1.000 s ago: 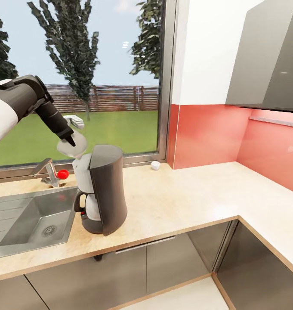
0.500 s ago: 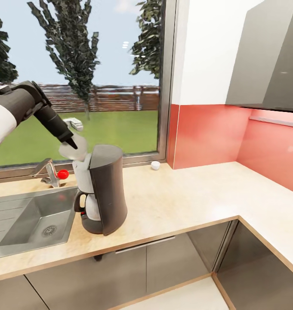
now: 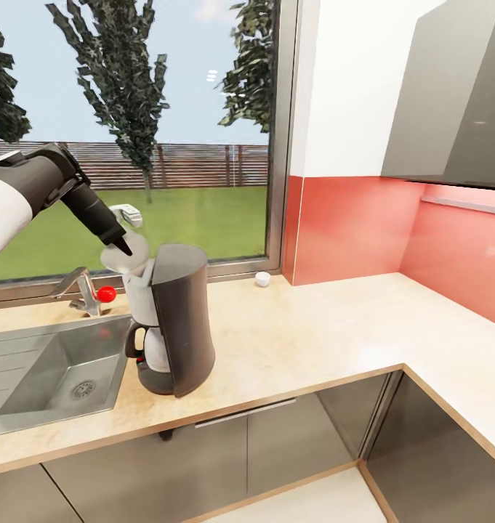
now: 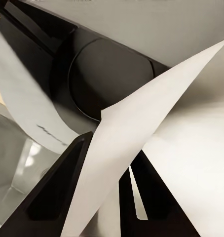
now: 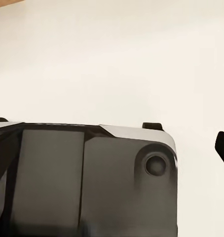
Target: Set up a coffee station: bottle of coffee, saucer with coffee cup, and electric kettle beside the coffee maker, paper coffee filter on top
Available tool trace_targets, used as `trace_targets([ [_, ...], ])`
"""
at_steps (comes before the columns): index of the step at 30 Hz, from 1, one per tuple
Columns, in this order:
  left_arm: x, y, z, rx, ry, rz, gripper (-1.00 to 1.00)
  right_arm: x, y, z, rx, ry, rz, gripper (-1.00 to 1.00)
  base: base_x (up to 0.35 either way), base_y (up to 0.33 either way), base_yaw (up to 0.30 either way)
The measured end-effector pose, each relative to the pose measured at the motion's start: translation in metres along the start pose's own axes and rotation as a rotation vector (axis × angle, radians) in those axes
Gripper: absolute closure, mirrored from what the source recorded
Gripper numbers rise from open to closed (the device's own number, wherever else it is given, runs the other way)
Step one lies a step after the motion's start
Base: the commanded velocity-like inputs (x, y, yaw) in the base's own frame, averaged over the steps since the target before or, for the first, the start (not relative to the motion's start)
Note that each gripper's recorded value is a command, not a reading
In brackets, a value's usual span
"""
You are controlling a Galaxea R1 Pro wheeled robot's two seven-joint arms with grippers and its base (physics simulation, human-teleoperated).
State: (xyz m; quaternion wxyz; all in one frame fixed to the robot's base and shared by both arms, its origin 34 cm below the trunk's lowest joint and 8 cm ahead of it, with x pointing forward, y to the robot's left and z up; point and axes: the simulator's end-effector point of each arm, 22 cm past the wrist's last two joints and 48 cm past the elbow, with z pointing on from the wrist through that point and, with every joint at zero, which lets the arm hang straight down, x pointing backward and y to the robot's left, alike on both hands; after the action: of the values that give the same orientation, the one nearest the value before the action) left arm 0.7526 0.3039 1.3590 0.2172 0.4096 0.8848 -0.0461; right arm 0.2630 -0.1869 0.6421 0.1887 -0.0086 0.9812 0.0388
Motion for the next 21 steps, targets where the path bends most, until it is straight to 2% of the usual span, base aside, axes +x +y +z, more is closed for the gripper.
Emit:
trace_targets([
  [8,-0.0012,0.0,-0.0004,0.0,-0.005,0.001,1.0,-0.0001,-0.0002,0.0,0.0,0.0,0.0,-1.0,0.0,0.0,0.0],
  [9,-0.0012,0.0,-0.0004,0.0,-0.005,0.001,-1.0,-0.0001,-0.0002,0.0,0.0,0.0,0.0,-1.0,0.0,0.0,0.0],
  [21,-0.0017,0.0058,-0.0004,-0.028,-0.005,0.004,-1.0,0.0002,-0.0004,0.0,0.0,0.0,0.0,-1.0,0.0,0.0,0.0],
])
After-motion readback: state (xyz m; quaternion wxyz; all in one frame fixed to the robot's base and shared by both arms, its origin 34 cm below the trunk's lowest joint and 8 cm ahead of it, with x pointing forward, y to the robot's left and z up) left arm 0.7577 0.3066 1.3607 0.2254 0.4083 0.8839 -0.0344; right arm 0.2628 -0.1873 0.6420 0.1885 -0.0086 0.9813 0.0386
